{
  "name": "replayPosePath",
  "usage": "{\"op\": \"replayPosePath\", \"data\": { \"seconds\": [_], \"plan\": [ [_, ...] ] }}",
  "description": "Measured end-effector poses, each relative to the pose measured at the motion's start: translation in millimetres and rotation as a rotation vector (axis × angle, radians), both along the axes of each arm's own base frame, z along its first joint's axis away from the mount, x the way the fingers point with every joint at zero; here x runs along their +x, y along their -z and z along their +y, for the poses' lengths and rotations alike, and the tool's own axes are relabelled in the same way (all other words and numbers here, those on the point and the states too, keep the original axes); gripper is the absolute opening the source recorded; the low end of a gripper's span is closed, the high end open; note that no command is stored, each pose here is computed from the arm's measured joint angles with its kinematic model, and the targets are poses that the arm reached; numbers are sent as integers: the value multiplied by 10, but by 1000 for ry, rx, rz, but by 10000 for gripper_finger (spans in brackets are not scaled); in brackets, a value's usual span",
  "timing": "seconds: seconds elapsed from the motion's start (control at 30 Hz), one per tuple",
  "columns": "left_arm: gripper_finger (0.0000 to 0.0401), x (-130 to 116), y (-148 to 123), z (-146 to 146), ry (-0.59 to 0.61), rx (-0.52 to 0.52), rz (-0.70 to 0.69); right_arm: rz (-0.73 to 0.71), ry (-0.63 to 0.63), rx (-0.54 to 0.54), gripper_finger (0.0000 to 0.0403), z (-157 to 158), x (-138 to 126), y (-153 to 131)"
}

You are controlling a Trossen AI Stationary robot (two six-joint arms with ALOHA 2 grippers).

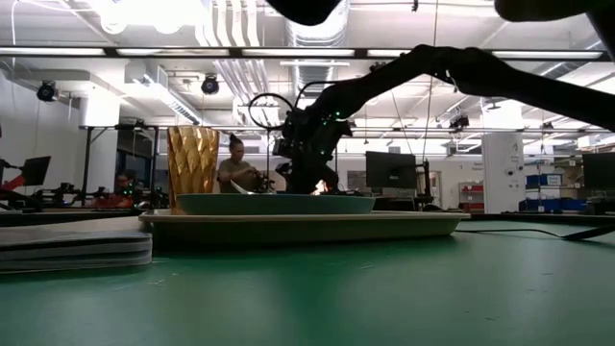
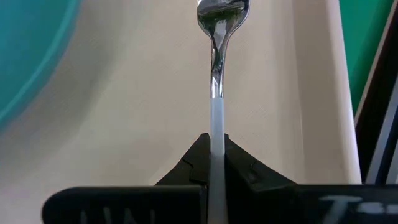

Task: Pick and place plate/cup/fork/spoon on tray
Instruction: Put the orange fork on the white serving tray, then put the black spoon on the white serving tray

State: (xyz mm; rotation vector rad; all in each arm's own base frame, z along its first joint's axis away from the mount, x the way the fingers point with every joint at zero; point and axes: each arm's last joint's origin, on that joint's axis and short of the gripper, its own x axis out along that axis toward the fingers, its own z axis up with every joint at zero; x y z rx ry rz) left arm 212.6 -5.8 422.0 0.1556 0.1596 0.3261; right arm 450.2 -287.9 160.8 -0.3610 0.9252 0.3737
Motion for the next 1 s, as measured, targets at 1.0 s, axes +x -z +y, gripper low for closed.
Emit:
{"op": "replayPosePath", "data": {
  "seconds": [1.0],
  "plan": [
    [154, 94, 60, -3, -18, 5, 30, -22, 288, 241, 95, 378, -314, -1223]
  ]
}}
